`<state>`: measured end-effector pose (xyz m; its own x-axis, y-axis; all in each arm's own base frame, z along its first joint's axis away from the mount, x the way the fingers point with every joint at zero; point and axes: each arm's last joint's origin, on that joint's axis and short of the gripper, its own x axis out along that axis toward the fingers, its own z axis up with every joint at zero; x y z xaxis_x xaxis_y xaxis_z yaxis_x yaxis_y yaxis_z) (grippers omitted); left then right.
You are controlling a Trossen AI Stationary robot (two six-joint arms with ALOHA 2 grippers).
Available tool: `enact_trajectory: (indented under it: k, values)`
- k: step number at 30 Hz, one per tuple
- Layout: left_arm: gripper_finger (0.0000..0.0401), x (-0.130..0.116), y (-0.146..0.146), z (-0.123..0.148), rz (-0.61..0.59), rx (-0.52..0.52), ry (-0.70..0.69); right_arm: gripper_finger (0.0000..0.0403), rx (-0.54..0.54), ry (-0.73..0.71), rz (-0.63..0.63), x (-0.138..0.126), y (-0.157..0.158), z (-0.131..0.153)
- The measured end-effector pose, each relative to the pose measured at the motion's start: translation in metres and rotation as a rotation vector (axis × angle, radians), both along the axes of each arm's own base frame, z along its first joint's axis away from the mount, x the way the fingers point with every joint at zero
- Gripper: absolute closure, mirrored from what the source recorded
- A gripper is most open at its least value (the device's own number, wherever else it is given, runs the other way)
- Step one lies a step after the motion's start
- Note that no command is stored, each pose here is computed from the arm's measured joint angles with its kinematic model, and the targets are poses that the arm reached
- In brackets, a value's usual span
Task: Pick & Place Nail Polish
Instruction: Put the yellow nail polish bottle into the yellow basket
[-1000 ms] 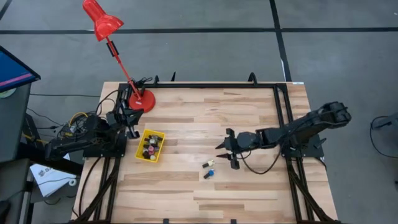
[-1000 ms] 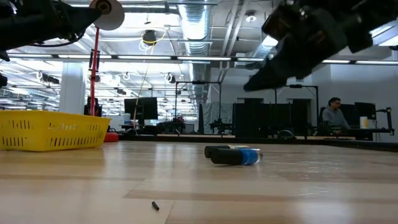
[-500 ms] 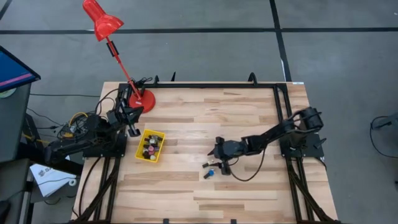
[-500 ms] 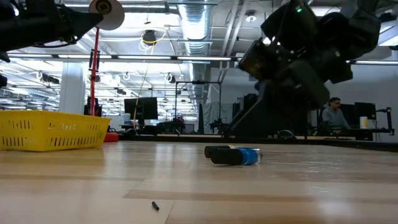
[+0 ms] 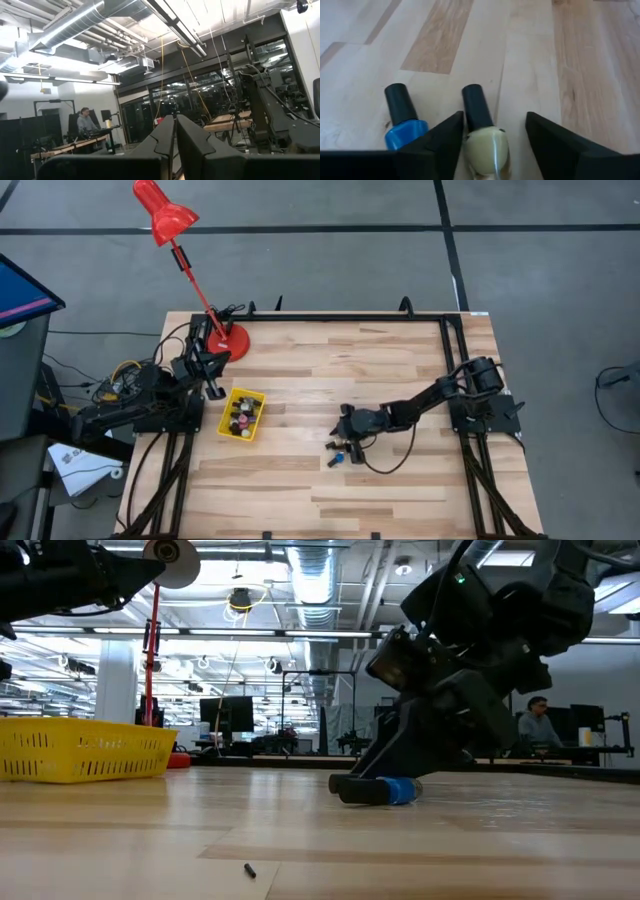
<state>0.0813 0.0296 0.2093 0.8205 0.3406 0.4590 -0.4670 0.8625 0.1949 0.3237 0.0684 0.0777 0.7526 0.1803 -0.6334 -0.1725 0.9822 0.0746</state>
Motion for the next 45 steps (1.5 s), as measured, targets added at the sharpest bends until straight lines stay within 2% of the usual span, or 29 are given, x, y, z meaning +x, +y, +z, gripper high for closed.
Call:
enact_trajectory:
  k: [7,14,19,25,29,35,41,45]
  values:
    - [0.0387,0.0,0.0,0.0,0.0,0.0,0.0,0.0298,-0.037,0.007,0.017,-0.001,-0.001,-0.002]
    - [0.0387,0.0,0.0,0.0,0.0,0.0,0.0,0.0299,-0.059,-0.031,-0.003,0.001,-0.001,0.0]
    - [0.0387,0.0,0.0,0.0,0.0,0.0,0.0,0.0299,-0.061,-0.089,-0.029,0.012,-0.009,0.006]
    - [0.0387,0.0,0.0,0.0,0.0,0.0,0.0,0.0299,-0.118,-0.23,-0.04,0.053,-0.022,0.043]
    - [0.0387,0.0,0.0,0.0,0.0,0.0,0.0,0.0299,-0.184,-0.357,-0.023,0.083,-0.027,0.082]
    - [0.0387,0.0,0.0,0.0,0.0,0.0,0.0,0.0299,-0.244,-0.479,-0.03,0.11,-0.037,0.127]
    - [0.0387,0.0,0.0,0.0,0.0,0.0,0.0,0.0299,-0.245,-0.537,-0.058,0.116,-0.046,0.141]
    - [0.0387,0.0,0.0,0.0,0.0,0.0,0.0,0.0299,-0.235,-0.576,-0.079,0.123,-0.05,0.129]
